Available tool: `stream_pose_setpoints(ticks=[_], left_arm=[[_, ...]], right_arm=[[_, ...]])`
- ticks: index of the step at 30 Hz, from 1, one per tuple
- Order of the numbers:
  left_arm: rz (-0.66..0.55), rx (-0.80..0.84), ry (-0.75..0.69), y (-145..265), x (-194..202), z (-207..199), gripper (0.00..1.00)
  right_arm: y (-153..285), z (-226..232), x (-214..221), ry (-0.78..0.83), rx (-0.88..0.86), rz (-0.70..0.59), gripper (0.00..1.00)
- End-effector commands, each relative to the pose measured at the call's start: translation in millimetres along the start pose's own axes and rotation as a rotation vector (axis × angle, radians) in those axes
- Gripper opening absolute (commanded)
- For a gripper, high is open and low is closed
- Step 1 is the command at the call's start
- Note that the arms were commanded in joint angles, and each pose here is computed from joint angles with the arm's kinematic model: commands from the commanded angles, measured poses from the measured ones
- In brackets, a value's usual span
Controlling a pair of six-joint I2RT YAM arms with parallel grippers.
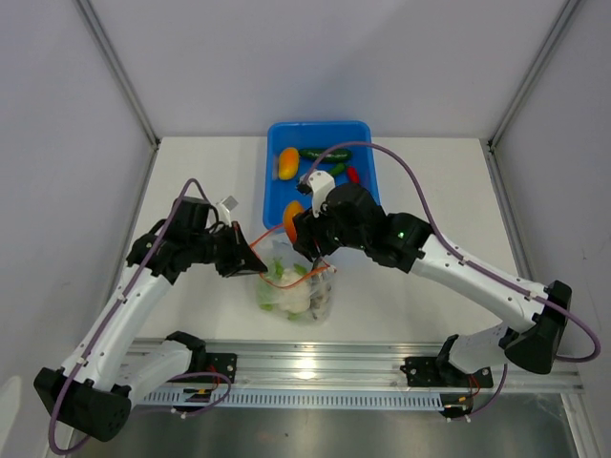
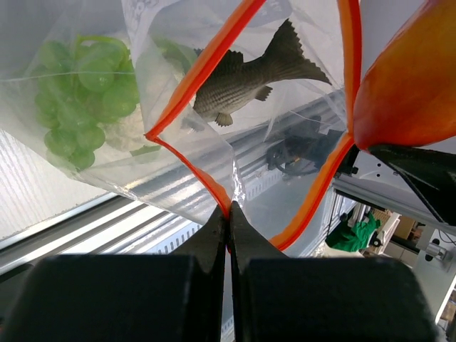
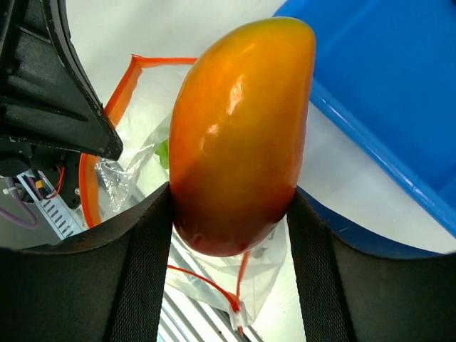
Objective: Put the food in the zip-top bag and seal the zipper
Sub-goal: Place the fake fruit in the zipper food storage bag.
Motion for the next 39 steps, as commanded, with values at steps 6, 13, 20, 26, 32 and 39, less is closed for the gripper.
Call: stream_pose_setpoints(ticks=[6, 13, 20, 26, 32, 39], left_arm=[[-0.053, 0.007, -0.063, 12.6, -14.6, -11.8, 0.01], [-0.073, -0.003, -0.061, 13.4, -15.8, -10.6, 0.0], [-0.076, -0.007, -0.06, 14.4, -15.7, -10.9, 0.0], [-0.089, -0.009, -0.066, 20.9, -17.5, -15.5, 0.01], [-0.077, 0.004, -0.053, 20.2, -16.5, -17.6, 0.01], [-0.069, -0.006, -0.058, 21.1, -16.6, -17.2, 0.01]], right_arm=[[-1.6, 17.4, -12.3, 0.07, -0.032, -0.021, 0.0], [-9.3, 17.2, 20.2, 0.095, -0.057, 0.119, 0.0], [-10.8, 17.0, 44.2, 0.121, -0.064, 0.2, 0.08], [-10.6, 21.0, 50.2, 0.119, -0.09, 0.241, 0.37], [-2.6, 26.5, 48.8, 0.138, -0.12, 0.251, 0.56], [1.4, 23.3, 57.4, 0.144, -0.119, 0.283, 0.64]])
Point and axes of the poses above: each gripper's point midway between its finger pads, its own y axis back along the fingers, its own z axis along the line the jaws close on, x = y × z, the point moved 3 cm from there along y, back along the fingers, and after that the axes turned 11 degrees about -y, right-handed, at the moved point
